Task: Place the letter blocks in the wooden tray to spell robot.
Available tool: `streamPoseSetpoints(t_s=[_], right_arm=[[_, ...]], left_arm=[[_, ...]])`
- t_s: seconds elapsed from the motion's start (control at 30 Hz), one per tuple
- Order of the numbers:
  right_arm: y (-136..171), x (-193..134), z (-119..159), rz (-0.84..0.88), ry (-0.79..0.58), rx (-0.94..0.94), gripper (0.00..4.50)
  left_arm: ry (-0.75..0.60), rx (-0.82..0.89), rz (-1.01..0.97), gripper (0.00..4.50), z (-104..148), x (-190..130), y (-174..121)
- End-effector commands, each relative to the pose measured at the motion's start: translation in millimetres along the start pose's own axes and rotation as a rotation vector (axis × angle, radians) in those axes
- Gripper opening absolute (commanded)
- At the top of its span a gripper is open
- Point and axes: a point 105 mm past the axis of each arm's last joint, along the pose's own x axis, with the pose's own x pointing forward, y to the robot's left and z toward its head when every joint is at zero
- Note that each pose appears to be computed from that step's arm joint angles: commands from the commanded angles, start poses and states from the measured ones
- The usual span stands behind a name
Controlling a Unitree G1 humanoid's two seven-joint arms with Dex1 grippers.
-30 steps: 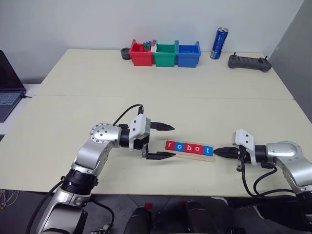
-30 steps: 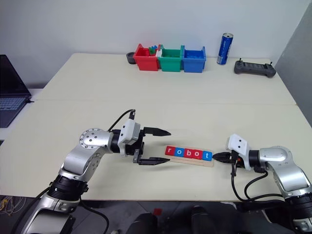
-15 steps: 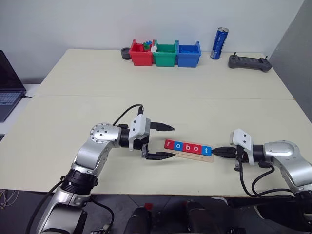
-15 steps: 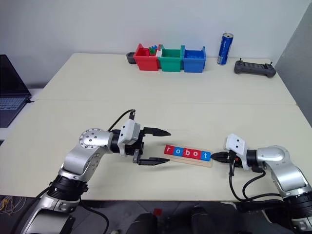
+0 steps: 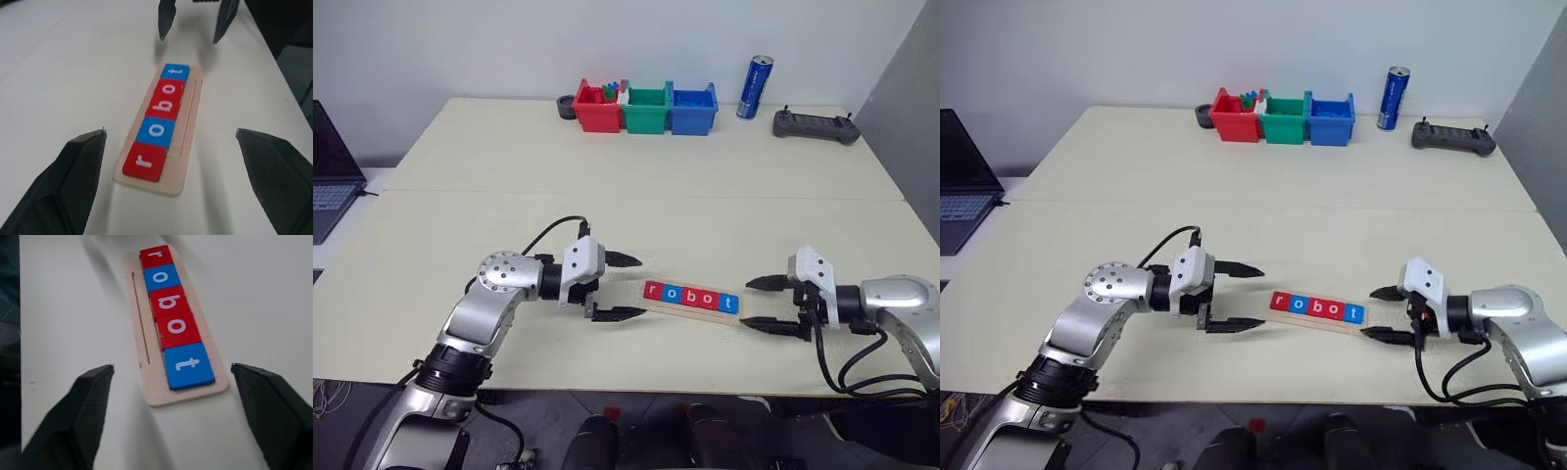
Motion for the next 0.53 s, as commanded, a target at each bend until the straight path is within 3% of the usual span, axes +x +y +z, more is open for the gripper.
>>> streamPoseSetpoints(t_s=[0.03,0.53], right_arm=[[2.6,-8.1,13.6,-0.015,-0.02,-0.037,4.46],[0.4,-8.0,15.4,-0.058,-0.014,-0.055,4.46]], left_arm=[[0.004,0.023,0.013,4.5,4.0,-3.6,1.1],[0.011,0.01,0.0,4.5,3.7,-4.6,1.5]])
